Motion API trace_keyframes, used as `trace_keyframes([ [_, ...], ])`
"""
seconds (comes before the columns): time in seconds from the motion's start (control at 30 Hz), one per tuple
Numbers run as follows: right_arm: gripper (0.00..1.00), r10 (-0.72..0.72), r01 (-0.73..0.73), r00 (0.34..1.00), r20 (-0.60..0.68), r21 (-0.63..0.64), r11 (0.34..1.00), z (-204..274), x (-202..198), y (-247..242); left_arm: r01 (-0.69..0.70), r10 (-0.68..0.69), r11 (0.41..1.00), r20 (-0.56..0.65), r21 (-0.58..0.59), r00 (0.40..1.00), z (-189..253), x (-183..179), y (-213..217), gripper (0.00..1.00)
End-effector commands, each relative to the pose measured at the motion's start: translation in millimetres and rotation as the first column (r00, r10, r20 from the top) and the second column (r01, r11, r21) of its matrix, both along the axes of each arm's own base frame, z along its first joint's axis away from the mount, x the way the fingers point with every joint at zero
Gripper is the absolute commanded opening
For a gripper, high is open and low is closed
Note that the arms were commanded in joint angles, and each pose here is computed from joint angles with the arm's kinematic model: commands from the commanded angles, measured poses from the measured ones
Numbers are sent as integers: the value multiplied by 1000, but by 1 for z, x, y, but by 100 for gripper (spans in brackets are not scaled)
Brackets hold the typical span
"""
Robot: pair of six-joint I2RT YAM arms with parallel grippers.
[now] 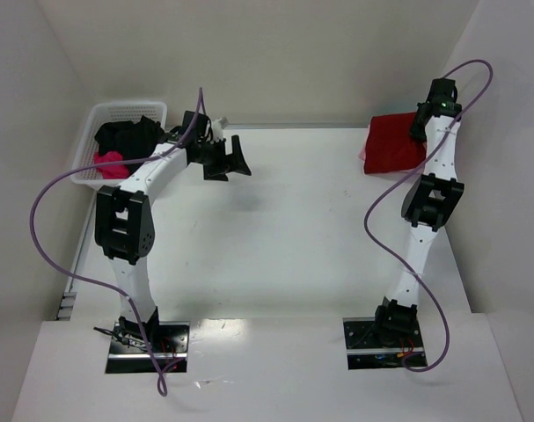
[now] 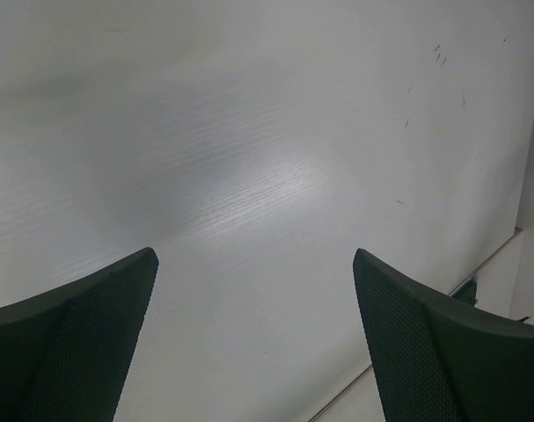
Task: Fold and stack the t-shirts
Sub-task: Put the neatly folded tshirt into the corner of the board with the right arm
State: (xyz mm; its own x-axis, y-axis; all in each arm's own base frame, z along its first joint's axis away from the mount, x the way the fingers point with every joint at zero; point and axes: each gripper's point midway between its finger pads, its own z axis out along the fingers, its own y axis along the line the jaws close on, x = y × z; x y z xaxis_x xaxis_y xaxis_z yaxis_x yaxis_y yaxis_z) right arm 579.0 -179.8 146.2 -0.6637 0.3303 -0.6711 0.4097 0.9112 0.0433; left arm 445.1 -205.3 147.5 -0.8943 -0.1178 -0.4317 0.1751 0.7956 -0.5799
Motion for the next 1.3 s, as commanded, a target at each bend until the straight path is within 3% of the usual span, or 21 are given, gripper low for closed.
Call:
trace_keyframes([
  [0.0, 12, -87, 97, 992, 92, -104, 990, 22, 17, -17, 3, -3, 1000, 7, -14, 1000, 5, 7, -7, 100],
  [0.03, 12, -81, 90, 993, 89, -111, 990, 22, 17, -18, 3, -3, 1000, 7, -14, 1000, 5, 7, -7, 100],
  [0.1, 27, -73, 83, 994, 86, -118, 990, 18, 19, -19, 3, -3, 1000, 16, -16, 1000, 8, 9, -8, 100],
  [0.13, 39, -73, 83, 994, 86, -118, 990, 18, 19, -19, 3, -3, 1000, 16, -16, 1000, 8, 9, -8, 100],
  [0.17, 66, -73, 84, 993, 95, -120, 989, 19, 21, -19, 3, -3, 1000, 5, -14, 1000, 3, 9, -8, 100],
  [0.23, 80, -70, 81, 991, 111, -100, 992, 23, 23, -16, 3, -3, 1000, 14, -16, 1000, 6, 11, -8, 100],
  [0.27, 92, -44, 55, 991, 127, -80, 995, 30, 25, -10, 3, -3, 1000, 5, -14, 1000, 2, 11, -9, 100],
  [0.33, 100, -51, 62, 988, 144, -75, 995, 38, 24, -9, 13, -12, 1000, 14, -16, 1000, 5, 11, -13, 100],
  [0.53, 100, 28, -9, 970, 242, -82, 997, 102, 22, 34, 24, -23, 999, 14, -43, 1000, 6, 12, -18, 100],
  [0.73, 100, 147, -131, 947, 284, -75, 988, 132, 10, 90, 55, -51, 997, 73, -57, 996, 23, 12, -20, 100],
  [0.93, 99, 28, -17, 984, 178, -64, 998, 72, 6, 74, 37, -32, 999, 211, -21, 977, 73, 12, -10, 100],
  [1.07, 82, -92, 103, 989, 114, -92, 990, 39, 2, 56, 1, -10, 1000, 292, 29, 956, 105, 9, 3, 100],
  [1.17, 57, -191, 199, 979, 77, -111, 974, 17, -1, 44, -28, 13, 999, 325, 42, 945, 121, 5, 10, 100],
  [1.2, 37, -225, 233, 972, 74, -132, 964, 14, -4, 38, -29, 14, 999, 334, 39, 943, 125, 3, 10, 100],
  [1.27, 27, -252, 257, 966, 53, -133, 957, 0, -9, 37, -29, 14, 999, 334, 39, 943, 129, -3, 12, 100],
])
